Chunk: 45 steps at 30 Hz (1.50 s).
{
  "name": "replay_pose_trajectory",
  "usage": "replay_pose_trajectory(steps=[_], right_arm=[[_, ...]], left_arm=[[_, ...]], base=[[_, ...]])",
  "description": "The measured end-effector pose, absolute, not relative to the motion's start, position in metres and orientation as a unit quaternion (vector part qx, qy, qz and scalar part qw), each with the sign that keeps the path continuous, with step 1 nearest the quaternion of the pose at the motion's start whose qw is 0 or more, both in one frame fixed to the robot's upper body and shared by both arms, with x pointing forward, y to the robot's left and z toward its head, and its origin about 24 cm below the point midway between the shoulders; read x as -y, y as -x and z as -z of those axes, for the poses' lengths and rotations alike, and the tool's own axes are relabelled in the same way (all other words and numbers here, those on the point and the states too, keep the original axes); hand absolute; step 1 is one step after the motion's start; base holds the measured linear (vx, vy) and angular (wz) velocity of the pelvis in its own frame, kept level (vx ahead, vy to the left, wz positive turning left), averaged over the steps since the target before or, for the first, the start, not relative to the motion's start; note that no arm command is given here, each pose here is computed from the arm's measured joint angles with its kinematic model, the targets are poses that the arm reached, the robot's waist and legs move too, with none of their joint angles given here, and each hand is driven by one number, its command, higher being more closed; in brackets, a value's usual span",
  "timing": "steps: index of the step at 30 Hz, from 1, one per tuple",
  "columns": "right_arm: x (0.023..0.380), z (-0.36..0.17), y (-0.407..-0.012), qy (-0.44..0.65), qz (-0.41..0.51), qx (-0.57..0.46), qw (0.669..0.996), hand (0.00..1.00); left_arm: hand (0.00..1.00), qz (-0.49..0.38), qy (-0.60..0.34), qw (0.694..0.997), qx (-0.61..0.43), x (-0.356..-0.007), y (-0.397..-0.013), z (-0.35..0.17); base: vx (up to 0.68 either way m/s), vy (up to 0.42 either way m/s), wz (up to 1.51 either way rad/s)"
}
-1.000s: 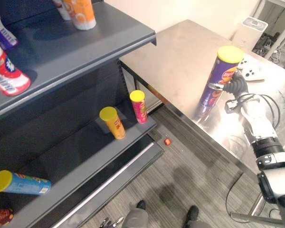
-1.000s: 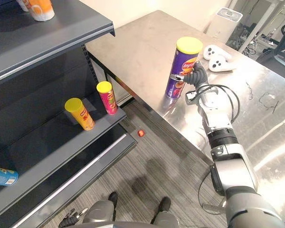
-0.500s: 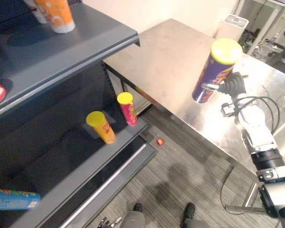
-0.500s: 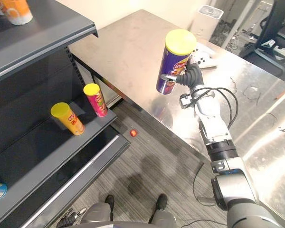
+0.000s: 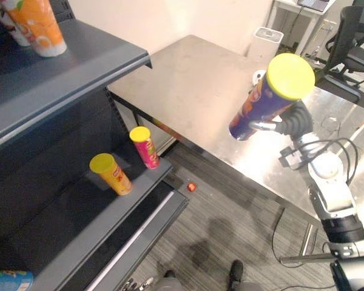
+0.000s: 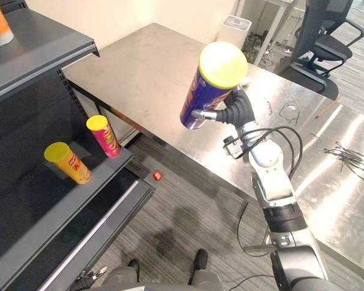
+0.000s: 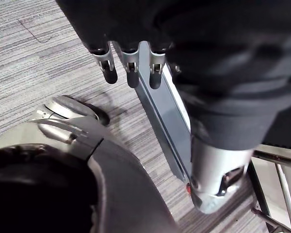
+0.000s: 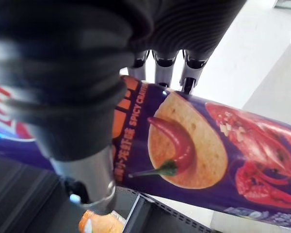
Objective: Put the gum and the chips on the shelf.
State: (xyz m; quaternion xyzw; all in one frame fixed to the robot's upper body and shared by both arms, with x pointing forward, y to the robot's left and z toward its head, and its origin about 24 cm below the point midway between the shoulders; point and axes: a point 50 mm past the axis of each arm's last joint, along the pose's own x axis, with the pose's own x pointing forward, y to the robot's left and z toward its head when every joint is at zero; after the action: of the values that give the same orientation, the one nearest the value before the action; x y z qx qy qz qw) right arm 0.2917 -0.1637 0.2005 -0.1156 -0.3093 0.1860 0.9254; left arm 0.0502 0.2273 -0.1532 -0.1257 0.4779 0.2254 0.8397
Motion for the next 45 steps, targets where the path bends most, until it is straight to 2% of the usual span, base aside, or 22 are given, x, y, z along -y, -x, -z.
replay_pose_trajectory(steps=[9,18,30,39,43,45], right_arm=[[0.163,-0.146,-0.261,0.065,-0.226,0.222,0.946,1.00],[0.154,-0.116,-0.246,0.035,-0.241,0.167,0.955,1.00],[0.138,-0.107,-0.244,0.021,-0.259,0.149,0.954,1.00],[0.108,-0.126,-0.267,0.014,-0.290,0.176,0.941,1.00],[0.111,-0.119,-0.269,0.022,-0.283,0.156,0.946,1.00],[0.126,-0.119,-0.272,0.028,-0.254,0.155,0.954,1.00]], left_arm=[[0.00,-0.252,0.125,0.828,-0.485,-0.229,-0.044,0.155],[0.00,-0.269,0.118,0.823,-0.486,-0.228,-0.041,0.156],[0.00,-0.315,0.151,0.808,-0.475,-0.225,-0.038,0.157],[0.00,-0.355,0.193,0.795,-0.452,-0.228,-0.036,0.157],[0.00,-0.373,0.209,0.788,-0.444,-0.229,-0.031,0.156],[0.00,-0.358,0.201,0.798,-0.441,-0.228,-0.035,0.156]], base=[[0.00,0.000,-0.02],[0.00,0.000,0.00],[0.01,-0.008,0.18],[-0.05,-0.042,0.47],[-0.02,-0.028,0.69],[0.02,-0.059,1.26]])
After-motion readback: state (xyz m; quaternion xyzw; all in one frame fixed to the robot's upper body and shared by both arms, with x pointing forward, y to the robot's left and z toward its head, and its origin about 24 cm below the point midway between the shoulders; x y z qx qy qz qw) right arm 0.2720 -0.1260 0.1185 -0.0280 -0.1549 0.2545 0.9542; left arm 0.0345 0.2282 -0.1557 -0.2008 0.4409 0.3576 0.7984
